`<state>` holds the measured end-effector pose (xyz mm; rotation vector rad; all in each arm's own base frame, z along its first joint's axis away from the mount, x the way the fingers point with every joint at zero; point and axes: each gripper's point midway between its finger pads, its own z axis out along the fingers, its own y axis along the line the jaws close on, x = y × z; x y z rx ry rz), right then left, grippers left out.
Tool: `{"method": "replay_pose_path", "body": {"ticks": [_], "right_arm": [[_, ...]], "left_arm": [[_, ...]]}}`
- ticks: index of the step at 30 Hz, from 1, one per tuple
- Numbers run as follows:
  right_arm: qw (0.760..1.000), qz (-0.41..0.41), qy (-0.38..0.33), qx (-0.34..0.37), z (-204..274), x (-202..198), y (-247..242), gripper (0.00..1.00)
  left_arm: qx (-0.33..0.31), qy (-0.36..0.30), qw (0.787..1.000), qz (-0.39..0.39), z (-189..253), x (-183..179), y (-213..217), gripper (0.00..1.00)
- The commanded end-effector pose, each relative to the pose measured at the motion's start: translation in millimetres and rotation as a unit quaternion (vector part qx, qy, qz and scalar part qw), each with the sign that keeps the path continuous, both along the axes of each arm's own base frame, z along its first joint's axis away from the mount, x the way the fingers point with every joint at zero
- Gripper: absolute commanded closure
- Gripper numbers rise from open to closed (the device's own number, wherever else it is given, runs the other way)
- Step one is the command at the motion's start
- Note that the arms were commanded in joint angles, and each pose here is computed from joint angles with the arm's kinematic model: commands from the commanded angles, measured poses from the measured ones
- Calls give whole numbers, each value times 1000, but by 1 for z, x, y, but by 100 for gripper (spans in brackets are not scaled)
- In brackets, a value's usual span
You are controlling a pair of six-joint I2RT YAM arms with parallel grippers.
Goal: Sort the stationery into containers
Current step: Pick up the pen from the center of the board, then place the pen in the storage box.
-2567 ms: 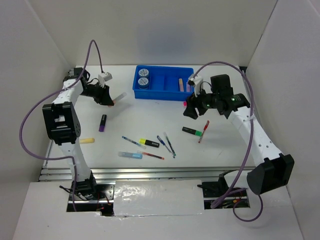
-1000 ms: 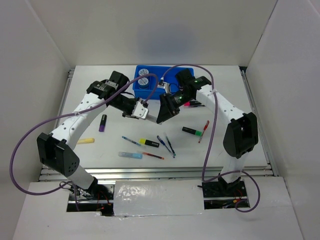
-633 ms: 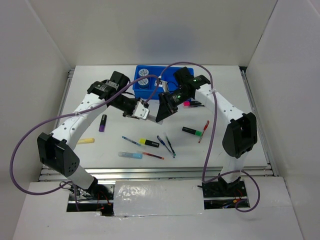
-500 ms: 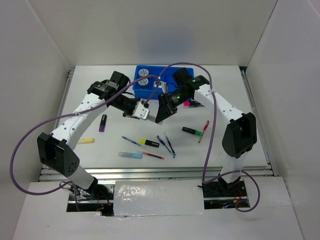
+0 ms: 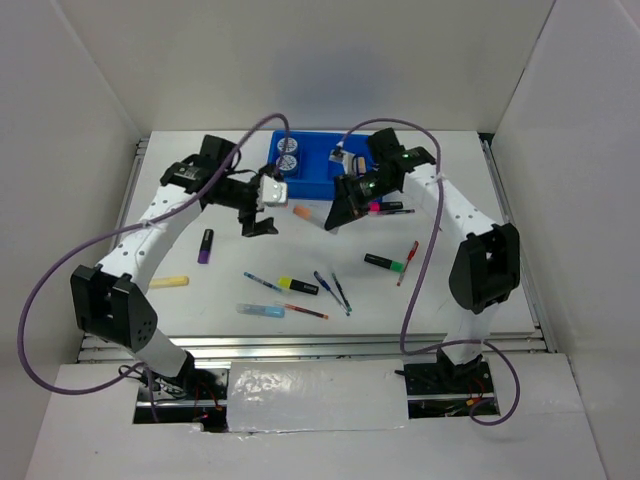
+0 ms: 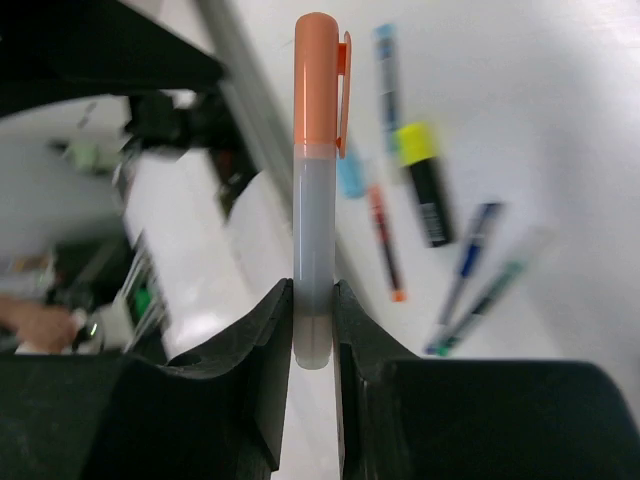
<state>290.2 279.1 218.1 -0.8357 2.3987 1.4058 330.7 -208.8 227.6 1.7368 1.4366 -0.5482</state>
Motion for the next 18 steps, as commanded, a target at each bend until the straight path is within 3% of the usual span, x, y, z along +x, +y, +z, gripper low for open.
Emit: {"method": "replay_pose_path", "body": {"ticks": [1,3,6,9,11,15,18], "right_arm": [[987,-130,-89,-29,13,66,-40,100],[961,-224,-142,-71,17,115,-76,100],[911,-338,-199,-126,25,169,-125,100],[865,-409,-239,-165,33,220,-155,100],[850,-431,-243,-179,29,249,-159,100],[820,-472,-257,-197,12,288,-163,100],[802,-495,-256,-215,-7,305,-162,100]], "left_arm": [[-99,29,983,150,38,37,23,1],[-129,66,958,245,40,51,48,1],[-157,65,930,326,43,66,76,1],[-202,97,865,449,40,77,107,1],[-198,86,826,521,33,84,129,1],[-190,132,769,596,13,78,150,1],[-145,132,766,612,-3,73,161,1]]}}
